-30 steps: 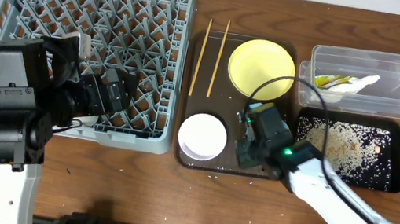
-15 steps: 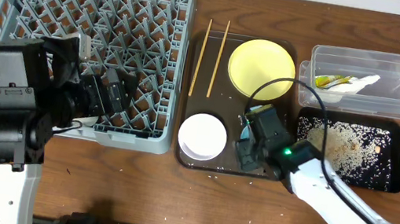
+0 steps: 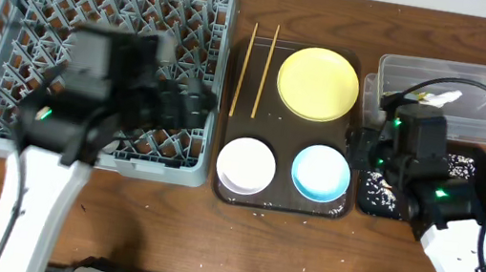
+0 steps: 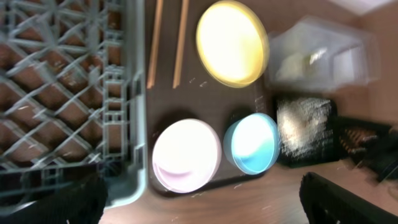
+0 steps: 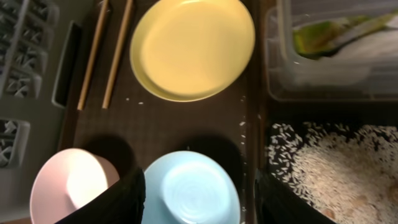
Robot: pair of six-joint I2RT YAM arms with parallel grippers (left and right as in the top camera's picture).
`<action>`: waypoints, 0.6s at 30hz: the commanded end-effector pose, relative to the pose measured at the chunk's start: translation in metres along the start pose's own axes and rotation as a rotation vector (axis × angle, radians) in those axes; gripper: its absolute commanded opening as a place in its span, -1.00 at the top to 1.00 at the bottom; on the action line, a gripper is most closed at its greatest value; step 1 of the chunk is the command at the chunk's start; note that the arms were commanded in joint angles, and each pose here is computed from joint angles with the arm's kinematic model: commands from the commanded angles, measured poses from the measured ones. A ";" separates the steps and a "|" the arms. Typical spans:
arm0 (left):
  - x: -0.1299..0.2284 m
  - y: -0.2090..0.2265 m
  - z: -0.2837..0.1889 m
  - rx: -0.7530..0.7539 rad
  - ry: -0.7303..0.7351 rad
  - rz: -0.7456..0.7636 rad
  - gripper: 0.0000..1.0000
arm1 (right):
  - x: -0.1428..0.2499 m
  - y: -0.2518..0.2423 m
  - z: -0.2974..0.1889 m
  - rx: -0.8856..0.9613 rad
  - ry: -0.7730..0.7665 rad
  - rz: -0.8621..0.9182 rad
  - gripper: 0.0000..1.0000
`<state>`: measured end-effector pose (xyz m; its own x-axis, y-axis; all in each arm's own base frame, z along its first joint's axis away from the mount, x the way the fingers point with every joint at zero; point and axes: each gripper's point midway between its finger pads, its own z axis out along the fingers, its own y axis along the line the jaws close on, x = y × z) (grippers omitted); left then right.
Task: Sort waste into correct bins and load items into the dishwasher
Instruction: 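Retract the right arm and reach the left gripper to the wooden chopsticks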
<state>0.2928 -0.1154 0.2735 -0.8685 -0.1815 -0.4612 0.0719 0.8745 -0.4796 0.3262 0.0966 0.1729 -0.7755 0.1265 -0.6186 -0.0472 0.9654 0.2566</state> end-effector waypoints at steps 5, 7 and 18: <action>-0.035 -0.026 0.068 -0.327 0.003 0.356 -0.99 | 0.013 -0.057 -0.010 0.130 0.066 0.385 -0.24; -0.041 -0.029 0.099 -0.322 0.016 0.416 -0.99 | 0.013 -0.088 -0.017 0.191 0.057 0.464 -0.30; -0.069 -0.029 0.151 -0.314 -0.059 0.393 -0.96 | -0.034 -0.193 -0.085 0.431 -0.275 0.523 -0.99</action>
<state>0.4109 -0.1983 0.2047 -0.7932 0.1752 -0.5833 0.2433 0.9691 -0.0399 0.3122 -0.1015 0.1931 -0.4790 0.6074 -0.6337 0.5665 0.7654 0.3054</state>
